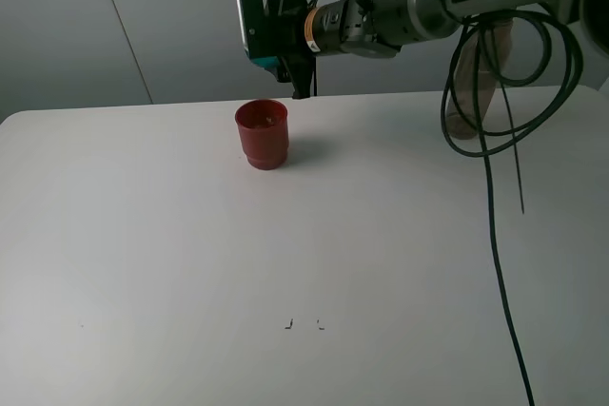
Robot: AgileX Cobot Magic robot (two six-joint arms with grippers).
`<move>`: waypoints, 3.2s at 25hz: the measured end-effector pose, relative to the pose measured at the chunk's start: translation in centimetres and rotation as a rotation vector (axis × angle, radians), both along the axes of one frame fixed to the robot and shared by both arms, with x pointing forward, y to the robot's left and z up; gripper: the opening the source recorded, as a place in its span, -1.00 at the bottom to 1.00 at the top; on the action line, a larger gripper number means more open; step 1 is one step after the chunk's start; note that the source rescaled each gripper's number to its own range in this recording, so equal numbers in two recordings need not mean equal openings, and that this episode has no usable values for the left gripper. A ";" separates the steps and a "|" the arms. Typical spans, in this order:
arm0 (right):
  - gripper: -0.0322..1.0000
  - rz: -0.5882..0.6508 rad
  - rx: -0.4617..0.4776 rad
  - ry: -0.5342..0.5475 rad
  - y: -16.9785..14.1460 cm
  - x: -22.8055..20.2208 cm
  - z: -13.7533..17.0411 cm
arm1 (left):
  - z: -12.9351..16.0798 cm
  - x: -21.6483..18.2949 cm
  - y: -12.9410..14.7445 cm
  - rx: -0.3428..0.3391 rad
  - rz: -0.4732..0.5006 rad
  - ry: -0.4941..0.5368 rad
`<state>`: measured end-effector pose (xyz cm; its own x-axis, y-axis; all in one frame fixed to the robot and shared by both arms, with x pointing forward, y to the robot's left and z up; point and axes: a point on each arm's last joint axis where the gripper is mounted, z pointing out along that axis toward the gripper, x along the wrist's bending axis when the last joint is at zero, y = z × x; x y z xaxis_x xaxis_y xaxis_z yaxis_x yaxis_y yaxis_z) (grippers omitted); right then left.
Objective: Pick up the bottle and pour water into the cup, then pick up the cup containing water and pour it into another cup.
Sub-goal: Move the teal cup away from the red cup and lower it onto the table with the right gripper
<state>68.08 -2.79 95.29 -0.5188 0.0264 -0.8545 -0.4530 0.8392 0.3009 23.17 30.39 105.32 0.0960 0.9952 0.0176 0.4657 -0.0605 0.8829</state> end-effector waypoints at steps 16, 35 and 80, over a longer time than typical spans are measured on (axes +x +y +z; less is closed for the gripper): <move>-0.84 -0.501 0.752 0.497 -6.6 -7.3 7.3 | 0.0 0.0 0.0 0.000 0.000 0.000; -0.84 -0.814 0.978 0.708 -15.9 -14.0 0.3 | 0.0 0.0 0.0 0.000 0.000 0.000; 0.99 -0.782 0.904 0.735 -15.3 -12.9 -10.6 | 0.0 0.0 0.0 0.006 -0.003 -0.001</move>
<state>55.20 -18.12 84.74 -0.4298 0.9002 0.0701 0.5302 0.1887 0.8266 23.17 30.39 105.32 0.0991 0.9948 0.0236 0.4650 -0.0672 0.8827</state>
